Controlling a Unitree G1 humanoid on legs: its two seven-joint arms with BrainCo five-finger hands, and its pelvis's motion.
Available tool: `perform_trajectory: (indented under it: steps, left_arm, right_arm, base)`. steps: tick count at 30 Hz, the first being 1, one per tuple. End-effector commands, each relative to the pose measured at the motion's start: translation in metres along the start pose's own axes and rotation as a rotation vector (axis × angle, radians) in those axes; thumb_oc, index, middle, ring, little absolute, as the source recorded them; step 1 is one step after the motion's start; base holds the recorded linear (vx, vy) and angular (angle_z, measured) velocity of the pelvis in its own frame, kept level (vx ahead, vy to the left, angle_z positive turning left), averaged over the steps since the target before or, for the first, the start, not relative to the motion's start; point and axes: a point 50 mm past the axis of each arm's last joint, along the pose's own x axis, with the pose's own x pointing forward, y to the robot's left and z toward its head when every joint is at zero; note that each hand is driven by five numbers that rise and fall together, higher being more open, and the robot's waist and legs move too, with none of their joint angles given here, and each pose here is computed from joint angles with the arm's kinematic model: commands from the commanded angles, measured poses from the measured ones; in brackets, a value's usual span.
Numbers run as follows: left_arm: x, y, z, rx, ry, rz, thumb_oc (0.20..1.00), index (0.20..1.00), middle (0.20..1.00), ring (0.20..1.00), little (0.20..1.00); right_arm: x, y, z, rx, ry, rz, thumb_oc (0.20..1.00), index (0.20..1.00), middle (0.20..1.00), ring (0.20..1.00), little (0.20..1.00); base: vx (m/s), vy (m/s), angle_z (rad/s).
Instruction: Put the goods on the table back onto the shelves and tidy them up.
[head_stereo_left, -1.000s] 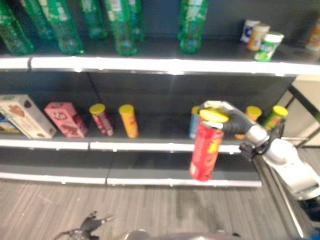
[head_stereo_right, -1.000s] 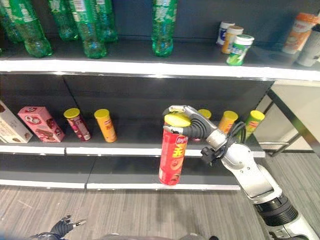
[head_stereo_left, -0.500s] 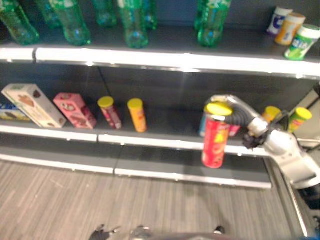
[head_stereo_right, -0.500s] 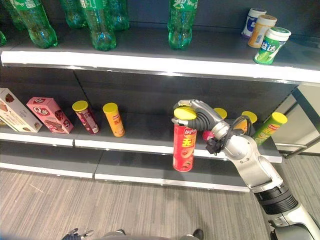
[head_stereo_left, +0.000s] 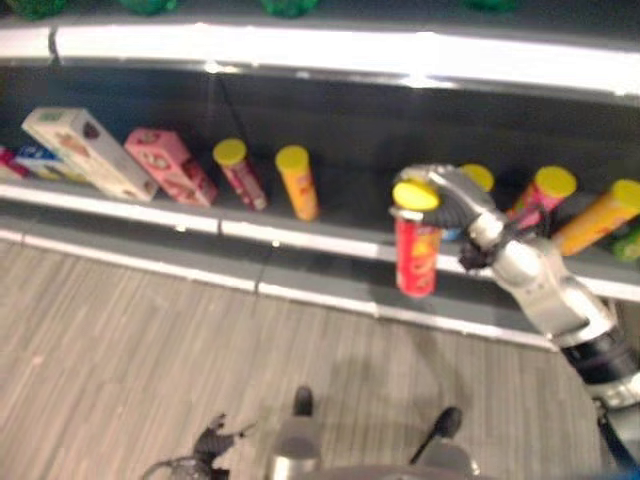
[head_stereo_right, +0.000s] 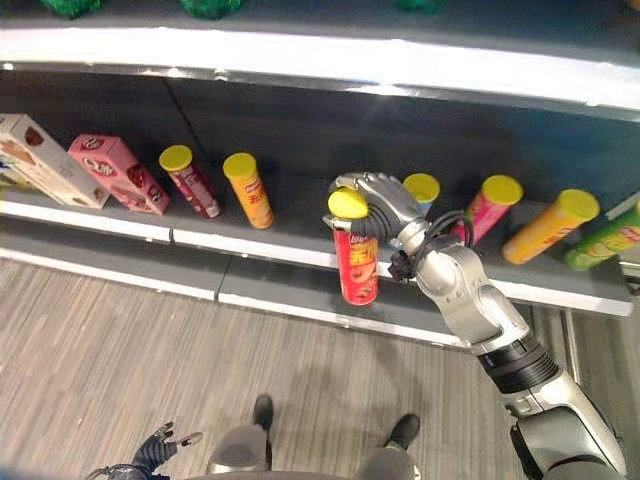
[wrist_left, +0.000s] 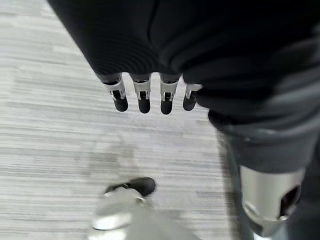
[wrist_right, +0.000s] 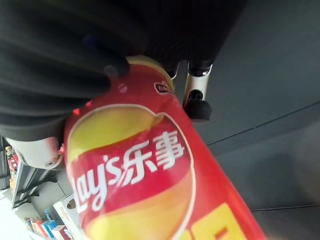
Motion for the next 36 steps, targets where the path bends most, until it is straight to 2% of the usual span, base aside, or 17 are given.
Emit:
perform_trajectory:
  steps: [1,3,5,13,21,29,36]
  left_arm:
    - [0.002,0.015,0.015,0.082,-0.072,0.031,1.0,1.0,1.0,1.0,1.0]
    - [0.002,0.014,0.021,0.083,-0.094,0.028,1.0,1.0,1.0,1.0,1.0]
    - [0.003,0.009,0.037,0.085,-0.16,0.014,1.0,1.0,1.0,1.0,1.0]
    - [0.005,0.001,0.074,0.097,-0.301,0.002,1.0,1.0,1.0,1.0,1.0]
    - [0.004,-0.008,0.09,0.112,-0.367,-0.015,1.0,1.0,1.0,1.0,1.0]
    - [0.002,-0.015,0.105,0.104,-0.431,-0.036,1.0,1.0,1.0,1.0,1.0]
    - [0.0,-0.015,0.105,0.117,-0.443,-0.047,1.0,1.0,1.0,1.0,1.0]
  right_arm:
    - [0.02,-0.037,0.021,-0.082,-0.117,-0.22,0.2,0.2,0.2,0.2,0.2]
    - [0.022,-0.042,0.021,-0.1,-0.115,-0.256,0.2,0.2,0.2,0.2,0.2]
    - [0.027,-0.061,0.018,-0.159,-0.097,-0.395,0.2,0.2,0.2,0.2,0.2]
    - [0.03,-0.099,0.009,-0.255,-0.042,-0.685,0.2,0.2,0.2,0.2,0.2]
    - [0.023,-0.126,-0.003,-0.364,0.023,-0.83,0.2,0.2,0.2,0.2,0.2]
    - [0.022,-0.135,-0.018,-0.444,0.088,-0.842,0.2,0.2,0.2,0.2,0.2]
    - [0.019,-0.14,-0.03,-0.606,0.107,-0.739,0.2,0.2,0.2,0.2,0.2]
  base:
    - [-0.1,-0.024,0.31]
    - [-0.09,-0.027,0.25]
    - [-0.1,-0.032,0.16]
    - [-0.04,-0.018,0.21]
    - [-0.03,-0.002,0.09]
    - [-0.01,0.006,0.06]
    - [-0.01,0.008,0.06]
